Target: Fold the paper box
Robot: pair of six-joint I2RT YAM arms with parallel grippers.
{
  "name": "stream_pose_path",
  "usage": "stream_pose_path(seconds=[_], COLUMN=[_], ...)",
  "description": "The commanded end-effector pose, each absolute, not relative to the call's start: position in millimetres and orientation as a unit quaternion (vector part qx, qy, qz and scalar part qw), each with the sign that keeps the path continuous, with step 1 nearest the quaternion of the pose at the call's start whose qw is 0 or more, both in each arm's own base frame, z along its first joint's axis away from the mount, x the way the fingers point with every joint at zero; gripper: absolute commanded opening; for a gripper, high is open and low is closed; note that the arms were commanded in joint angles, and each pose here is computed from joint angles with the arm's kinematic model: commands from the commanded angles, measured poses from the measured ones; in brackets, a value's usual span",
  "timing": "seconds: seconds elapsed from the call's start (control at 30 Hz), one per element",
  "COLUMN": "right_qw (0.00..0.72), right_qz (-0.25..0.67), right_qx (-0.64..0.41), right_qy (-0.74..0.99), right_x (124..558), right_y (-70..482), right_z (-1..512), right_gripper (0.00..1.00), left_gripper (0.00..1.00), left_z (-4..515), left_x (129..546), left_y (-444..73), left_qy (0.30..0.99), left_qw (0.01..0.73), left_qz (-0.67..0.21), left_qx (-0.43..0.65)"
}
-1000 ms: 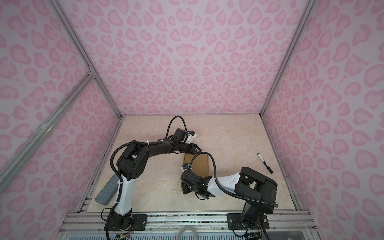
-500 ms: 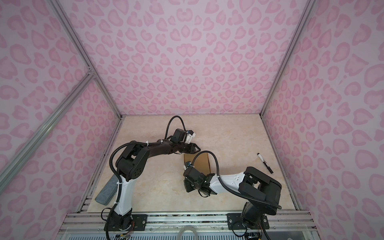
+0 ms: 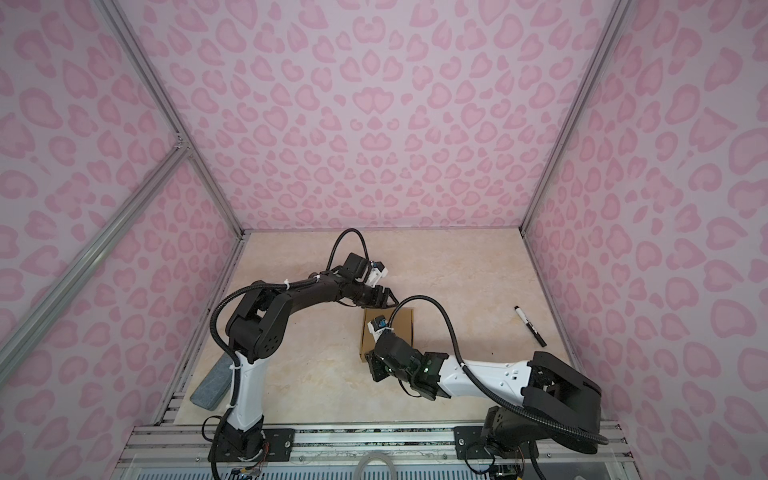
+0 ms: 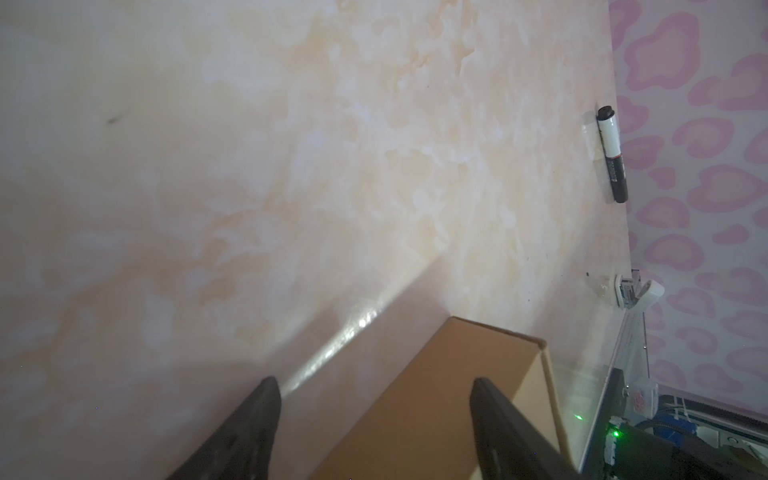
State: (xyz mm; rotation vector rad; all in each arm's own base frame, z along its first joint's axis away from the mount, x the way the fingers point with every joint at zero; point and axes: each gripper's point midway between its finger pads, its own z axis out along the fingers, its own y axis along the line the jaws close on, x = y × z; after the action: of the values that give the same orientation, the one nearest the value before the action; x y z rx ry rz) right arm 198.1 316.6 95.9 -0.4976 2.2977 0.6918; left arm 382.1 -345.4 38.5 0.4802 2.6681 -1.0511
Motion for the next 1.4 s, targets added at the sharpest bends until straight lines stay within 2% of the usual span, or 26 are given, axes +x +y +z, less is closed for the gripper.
stream_pose_path(seconds=[0.0,0.07,0.23,0.3,0.33,0.43,0.63,0.77,0.8,0.83,0.87,1.03,1.2,1.37], right_qw=[0.350,0.348,0.366,0.391,0.403,0.428,0.453,0.467,0.468,0.468,0.472,0.520,0.616,0.613], right_qz=[0.257,0.250,0.248,0.242,0.235,0.214,0.190,0.179,0.173,0.162,0.151,0.051,-0.096,-0.192], right_qx=[-0.193,-0.185,-0.138,-0.120,-0.117,-0.099,-0.028,0.052,0.071,0.089,0.104,0.153,0.161,0.187], right_qy=[0.880,0.885,0.886,0.880,0.877,0.873,0.871,0.864,0.863,0.864,0.862,0.839,0.765,0.743], right_x=[200.9,203.8,229.6,244.3,249.4,266.5,300.4,319.9,324.4,327.8,332.2,347.4,351.4,350.9], right_y=[313.3,308.8,279.7,260.9,252.6,221.1,151.7,108.0,98.8,89.4,79.4,31.6,-15.0,-58.9], right_z=[100.1,104.8,134.0,149.8,156.2,173.7,199.3,208.4,208.4,206.7,208.4,221.3,233.2,203.1], right_gripper=[0.31,0.31,0.32,0.33,0.34,0.41,0.61,0.75,0.90,0.96,0.98,0.98,0.99,0.99], left_gripper=[0.77,0.78,0.83,0.91,0.99,0.97,0.97,0.97,0.97,0.97,0.97,0.97,0.97,0.97], left_z=[30.0,36.3,84.9,104.2,113.3,143.6,212.0,244.1,247.3,250.1,251.5,240.1,215.0,175.6], left_x=[368.3,370.4,386.2,391.0,392.6,396.1,397.1,391.7,390.6,389.5,387.1,376.1,365.0,355.6], left_y=[-328.6,-324.9,-305.5,-292.3,-286.8,-271.4,-236.1,-194.3,-180.6,-168.6,-154.5,-83.9,-15.2,37.9], left_qy=[0.929,0.930,0.921,0.918,0.914,0.905,0.879,0.862,0.860,0.857,0.854,0.847,0.848,0.827], left_qw=[0.080,0.091,0.172,0.202,0.218,0.268,0.385,0.460,0.475,0.487,0.498,0.522,0.515,0.521], left_qz=[-0.327,-0.323,-0.323,-0.322,-0.322,-0.313,-0.268,-0.204,-0.182,-0.165,-0.150,-0.080,-0.004,0.052], left_qx=[0.152,0.149,0.130,0.117,0.112,0.107,0.083,0.058,0.048,0.037,0.021,-0.059,-0.128,-0.207])
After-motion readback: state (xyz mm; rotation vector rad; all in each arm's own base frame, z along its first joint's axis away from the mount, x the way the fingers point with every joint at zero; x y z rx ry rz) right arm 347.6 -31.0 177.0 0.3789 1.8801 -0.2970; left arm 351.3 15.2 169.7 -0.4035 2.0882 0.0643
